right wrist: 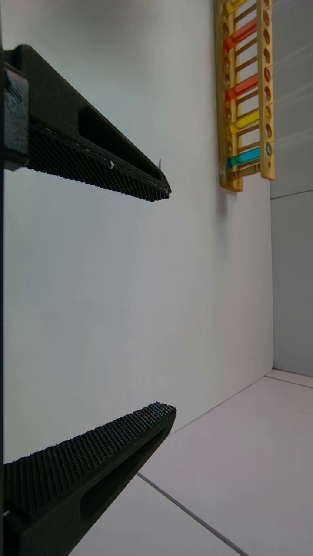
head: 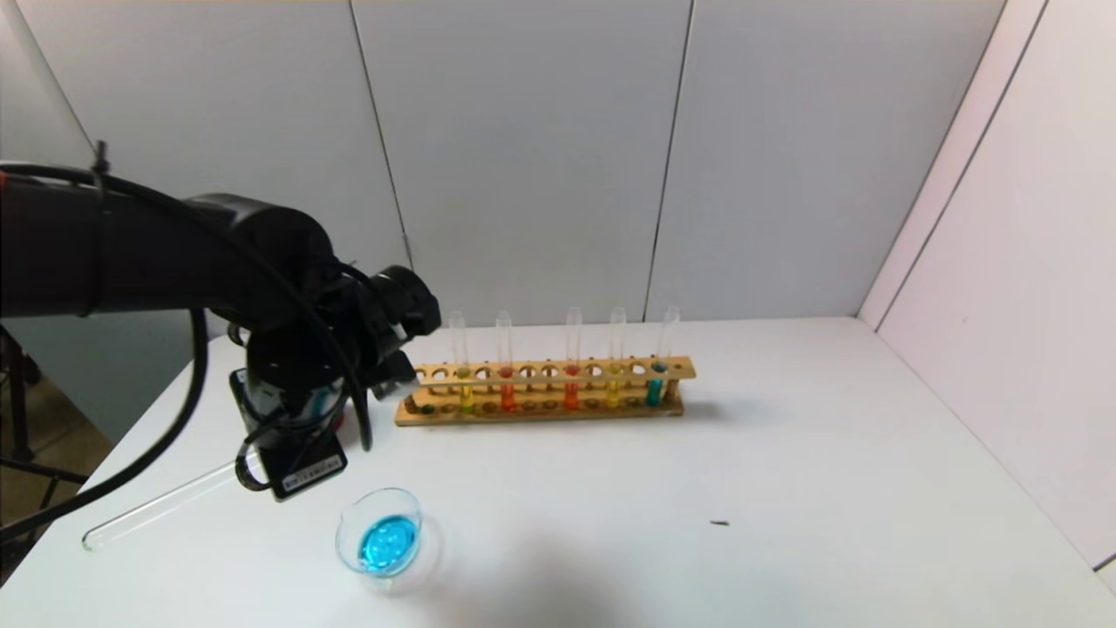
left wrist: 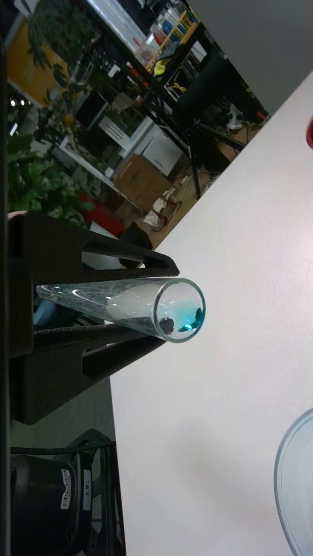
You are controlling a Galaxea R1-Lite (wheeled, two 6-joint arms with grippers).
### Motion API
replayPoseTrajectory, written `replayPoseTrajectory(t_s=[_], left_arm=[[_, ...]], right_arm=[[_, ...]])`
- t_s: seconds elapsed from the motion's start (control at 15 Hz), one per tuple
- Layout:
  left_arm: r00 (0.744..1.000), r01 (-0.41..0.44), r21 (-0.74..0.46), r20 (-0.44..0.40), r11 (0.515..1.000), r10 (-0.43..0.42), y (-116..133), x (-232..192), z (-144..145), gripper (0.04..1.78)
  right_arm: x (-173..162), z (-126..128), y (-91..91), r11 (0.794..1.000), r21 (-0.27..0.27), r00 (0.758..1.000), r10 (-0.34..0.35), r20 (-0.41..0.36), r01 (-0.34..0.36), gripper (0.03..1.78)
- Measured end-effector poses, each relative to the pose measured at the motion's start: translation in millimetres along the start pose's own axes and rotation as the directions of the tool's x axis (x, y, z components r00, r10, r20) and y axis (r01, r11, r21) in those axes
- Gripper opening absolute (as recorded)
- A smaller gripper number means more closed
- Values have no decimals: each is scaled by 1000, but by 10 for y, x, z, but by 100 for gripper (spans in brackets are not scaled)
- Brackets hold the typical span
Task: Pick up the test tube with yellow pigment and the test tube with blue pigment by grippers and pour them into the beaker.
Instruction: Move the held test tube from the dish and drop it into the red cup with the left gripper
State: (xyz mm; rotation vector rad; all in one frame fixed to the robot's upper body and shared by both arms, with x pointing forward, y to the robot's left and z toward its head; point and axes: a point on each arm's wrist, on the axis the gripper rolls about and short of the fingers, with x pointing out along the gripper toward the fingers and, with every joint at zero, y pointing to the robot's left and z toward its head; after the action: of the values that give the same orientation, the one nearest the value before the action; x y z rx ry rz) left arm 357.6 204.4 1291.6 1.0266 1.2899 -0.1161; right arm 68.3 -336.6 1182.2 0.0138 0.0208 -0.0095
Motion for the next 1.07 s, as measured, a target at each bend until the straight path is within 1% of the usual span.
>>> replayPoseTrajectory(t_s=[0.13, 0.2, 0.27, 0.4, 0.6, 0.8, 1.0, 1.07], left_arm=[[995, -29, -154, 93, 988, 44, 164, -159, -90, 31], [987, -35, -249, 140, 968, 72, 235, -210, -101, 31], [979, -35, -344, 178, 938, 102, 323, -239, -116, 31], [961, -32, -466, 228, 884, 155, 484, -258, -137, 31], [926, -24, -580, 294, 814, 237, 679, -285, -127, 31], [875, 6, -680, 358, 733, 325, 836, -318, -85, 31], [858, 29, -747, 360, 664, 367, 968, -258, -92, 31], [848, 54, -782, 364, 621, 385, 1009, -232, -74, 31]], right_arm=[[0, 0, 0, 1000, 0, 1000, 0, 0, 0, 170], [0, 0, 0, 1000, 0, 1000, 0, 0, 0, 170], [0, 0, 0, 1000, 0, 1000, 0, 0, 0, 170], [0, 0, 0, 1000, 0, 1000, 0, 0, 0, 170], [0, 0, 0, 1000, 0, 1000, 0, 0, 0, 170], [0, 0, 0, 1000, 0, 1000, 0, 0, 0, 170], [0, 0, 0, 1000, 0, 1000, 0, 0, 0, 170], [0, 0, 0, 1000, 0, 1000, 0, 0, 0, 170]])
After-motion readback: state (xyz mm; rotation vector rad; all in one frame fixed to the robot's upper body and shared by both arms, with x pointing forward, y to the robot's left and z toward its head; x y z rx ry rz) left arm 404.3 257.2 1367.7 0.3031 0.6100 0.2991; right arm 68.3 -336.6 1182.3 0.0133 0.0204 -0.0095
